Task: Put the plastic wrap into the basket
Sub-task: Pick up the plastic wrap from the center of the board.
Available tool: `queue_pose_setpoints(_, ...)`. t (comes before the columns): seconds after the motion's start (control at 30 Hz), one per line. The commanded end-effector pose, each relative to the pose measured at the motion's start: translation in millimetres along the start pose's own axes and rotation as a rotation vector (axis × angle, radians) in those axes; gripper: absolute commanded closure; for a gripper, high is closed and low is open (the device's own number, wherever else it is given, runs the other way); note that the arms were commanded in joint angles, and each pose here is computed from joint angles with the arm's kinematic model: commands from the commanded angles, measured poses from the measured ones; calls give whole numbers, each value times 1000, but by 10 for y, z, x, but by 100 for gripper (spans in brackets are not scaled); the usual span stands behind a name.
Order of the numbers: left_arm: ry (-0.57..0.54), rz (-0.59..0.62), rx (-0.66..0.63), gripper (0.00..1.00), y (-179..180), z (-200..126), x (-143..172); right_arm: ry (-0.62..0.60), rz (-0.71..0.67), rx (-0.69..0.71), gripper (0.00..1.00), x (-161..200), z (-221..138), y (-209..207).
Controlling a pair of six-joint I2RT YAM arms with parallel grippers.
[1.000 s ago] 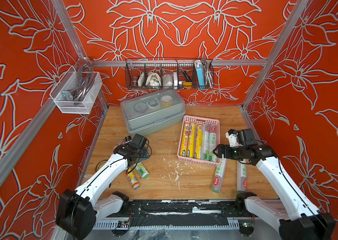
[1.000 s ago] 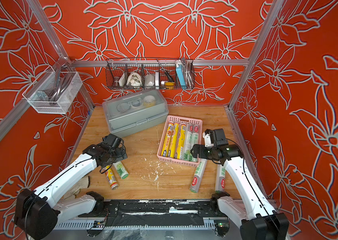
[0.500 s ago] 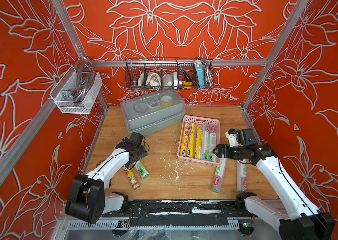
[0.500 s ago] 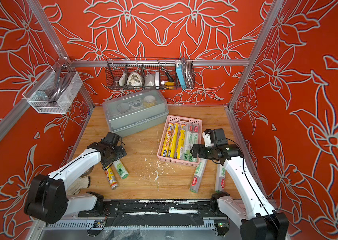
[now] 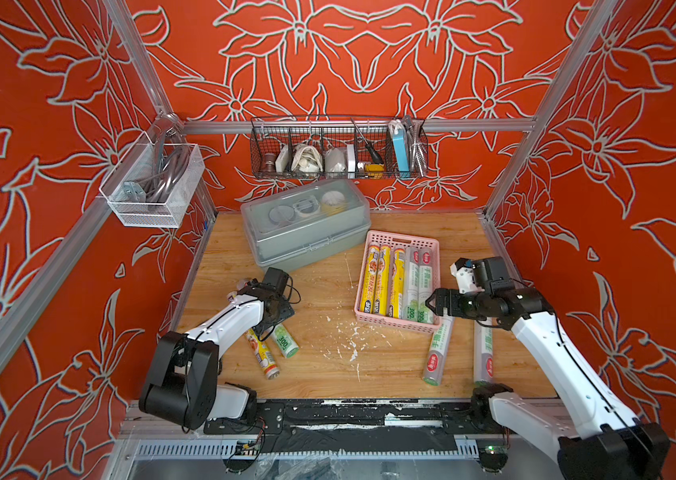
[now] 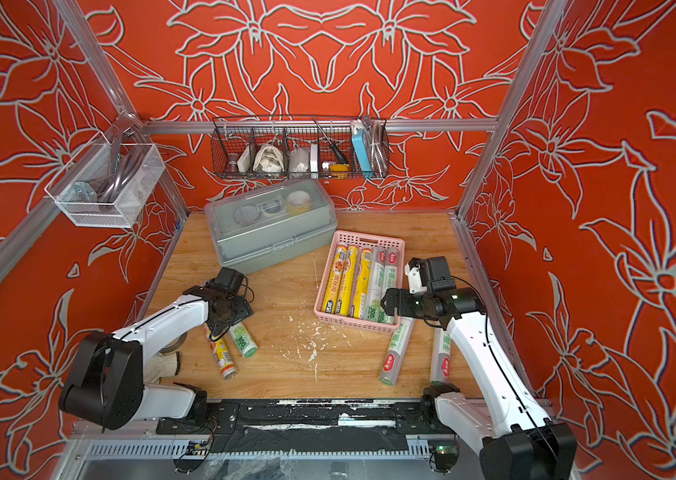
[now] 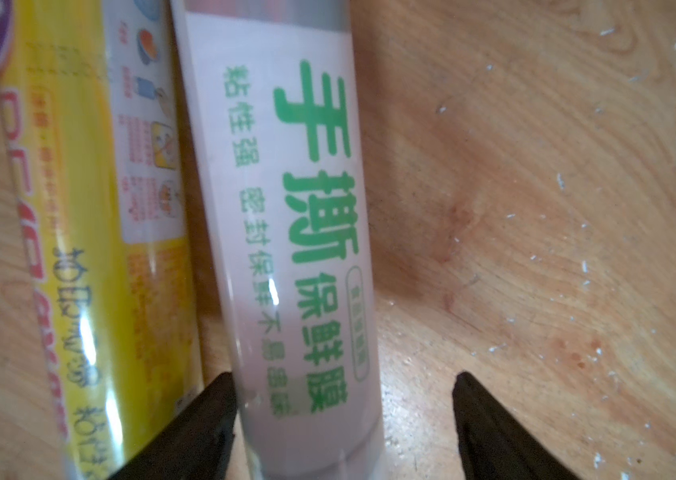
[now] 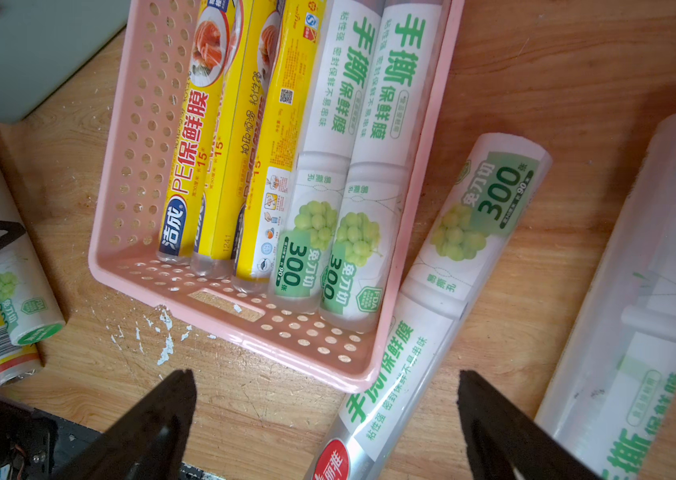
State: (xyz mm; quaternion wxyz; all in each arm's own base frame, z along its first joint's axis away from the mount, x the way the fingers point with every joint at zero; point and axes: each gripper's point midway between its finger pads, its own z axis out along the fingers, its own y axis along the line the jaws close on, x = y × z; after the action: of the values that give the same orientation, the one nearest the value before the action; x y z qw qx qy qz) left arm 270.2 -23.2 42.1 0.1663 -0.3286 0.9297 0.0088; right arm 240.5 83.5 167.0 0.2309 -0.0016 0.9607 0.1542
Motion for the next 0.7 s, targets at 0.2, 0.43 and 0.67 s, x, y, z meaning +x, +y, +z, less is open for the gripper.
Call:
queue_pose_setpoints(0.2, 12, -7, -34, 22, 32, 166, 20, -6, 1, 26, 2, -35, -41, -44)
queue_pose_setpoints(0.43, 23, 4, -18, 32, -8, 241, 45, 0, 2, 44, 3, -24, -42, -72)
queue_pose_setpoints(0.67, 50, -1, 16, 46, -53, 228, 115, -5, 2, 42, 3, -28, -55, -67)
